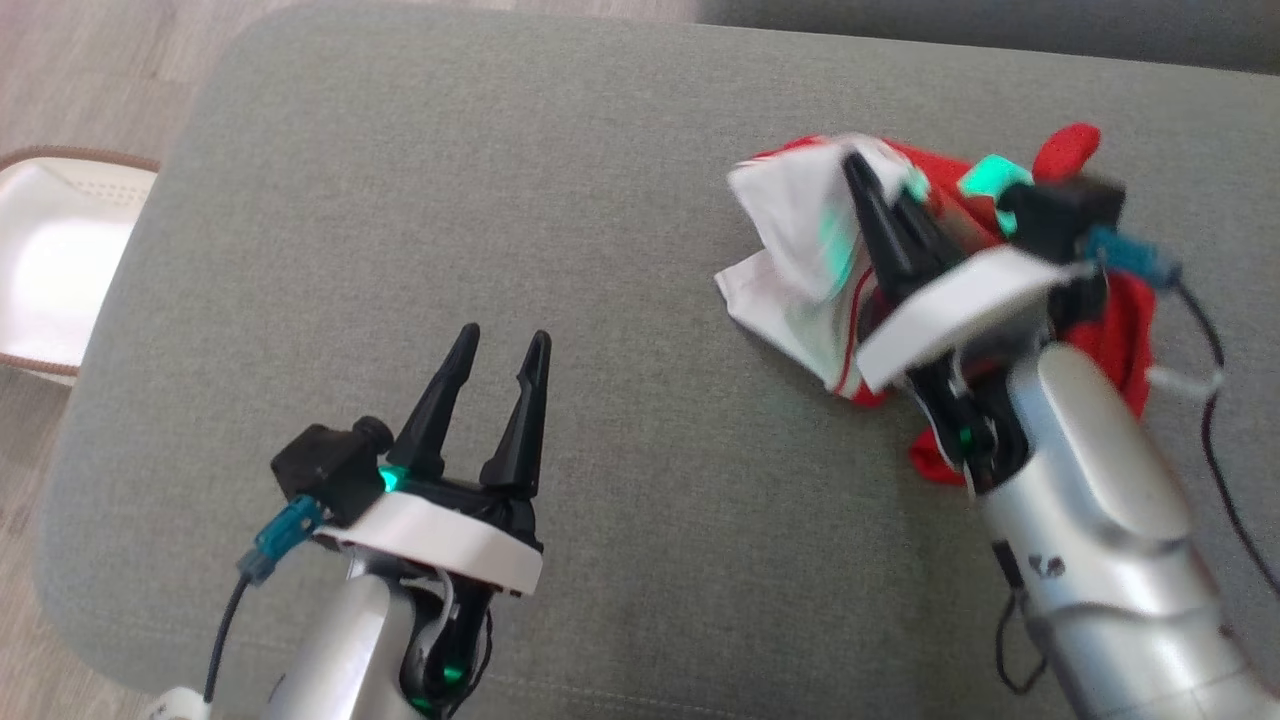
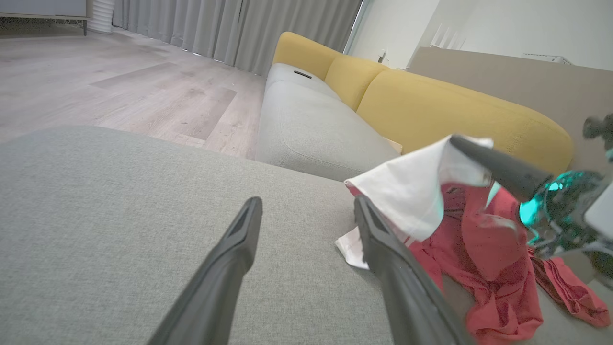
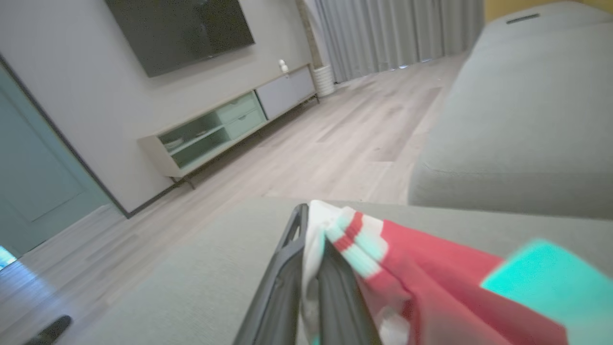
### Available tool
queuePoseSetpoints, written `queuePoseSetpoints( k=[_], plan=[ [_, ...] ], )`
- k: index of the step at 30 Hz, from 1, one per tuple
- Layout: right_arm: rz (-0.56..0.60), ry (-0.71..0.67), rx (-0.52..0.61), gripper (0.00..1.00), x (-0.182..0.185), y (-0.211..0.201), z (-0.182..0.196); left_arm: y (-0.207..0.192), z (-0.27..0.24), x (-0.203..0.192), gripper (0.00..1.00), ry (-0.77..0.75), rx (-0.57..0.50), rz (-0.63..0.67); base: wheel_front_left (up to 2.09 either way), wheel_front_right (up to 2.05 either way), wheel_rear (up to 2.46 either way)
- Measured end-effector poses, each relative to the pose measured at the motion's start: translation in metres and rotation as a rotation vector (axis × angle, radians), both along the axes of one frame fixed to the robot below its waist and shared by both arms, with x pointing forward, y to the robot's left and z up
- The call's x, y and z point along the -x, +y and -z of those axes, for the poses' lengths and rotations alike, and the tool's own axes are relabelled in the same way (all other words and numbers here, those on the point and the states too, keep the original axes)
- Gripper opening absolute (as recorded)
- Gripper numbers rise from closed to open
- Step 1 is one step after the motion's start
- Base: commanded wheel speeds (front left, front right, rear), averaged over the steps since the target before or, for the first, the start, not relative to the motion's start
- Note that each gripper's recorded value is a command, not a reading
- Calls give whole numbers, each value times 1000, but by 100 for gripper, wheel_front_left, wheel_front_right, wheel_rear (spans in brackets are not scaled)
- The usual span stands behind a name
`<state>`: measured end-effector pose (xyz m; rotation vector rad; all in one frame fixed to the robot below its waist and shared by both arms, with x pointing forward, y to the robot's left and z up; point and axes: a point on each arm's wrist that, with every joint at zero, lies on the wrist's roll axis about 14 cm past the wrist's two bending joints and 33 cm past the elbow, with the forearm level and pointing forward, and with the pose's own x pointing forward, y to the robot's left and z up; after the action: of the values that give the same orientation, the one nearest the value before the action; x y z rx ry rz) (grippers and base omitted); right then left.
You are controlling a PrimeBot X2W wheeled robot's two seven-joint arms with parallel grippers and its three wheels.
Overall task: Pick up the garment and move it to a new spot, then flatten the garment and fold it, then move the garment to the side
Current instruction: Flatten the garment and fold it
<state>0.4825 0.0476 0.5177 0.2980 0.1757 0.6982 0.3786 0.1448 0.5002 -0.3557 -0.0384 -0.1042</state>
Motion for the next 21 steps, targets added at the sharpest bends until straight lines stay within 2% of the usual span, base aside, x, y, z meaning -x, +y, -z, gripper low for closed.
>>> queuePoseSetpoints(
  k=[4, 9, 14, 20, 21],
  plan=[
    [-114, -54, -45, 0, 8, 28, -42, 4, 2, 2, 100, 6, 1, -13, 0, 0, 0],
    [-145, -46, -53, 0, 3, 28, -54, 8, 6, 2, 100, 21, 6, -25, 0, 0, 0],
    [-64, -22, 22, 0, -50, -5, -54, 10, 16, -1, 100, 50, 2, -32, 0, 0, 0],
    [47, 12, 195, 0, -121, -46, -41, 13, 18, -14, 100, 56, 1, -34, 0, 0, 0],
    [84, 24, 238, 28, -134, -60, -34, 14, 19, -16, 100, 57, 0, -36, 0, 0, 0]
  ],
)
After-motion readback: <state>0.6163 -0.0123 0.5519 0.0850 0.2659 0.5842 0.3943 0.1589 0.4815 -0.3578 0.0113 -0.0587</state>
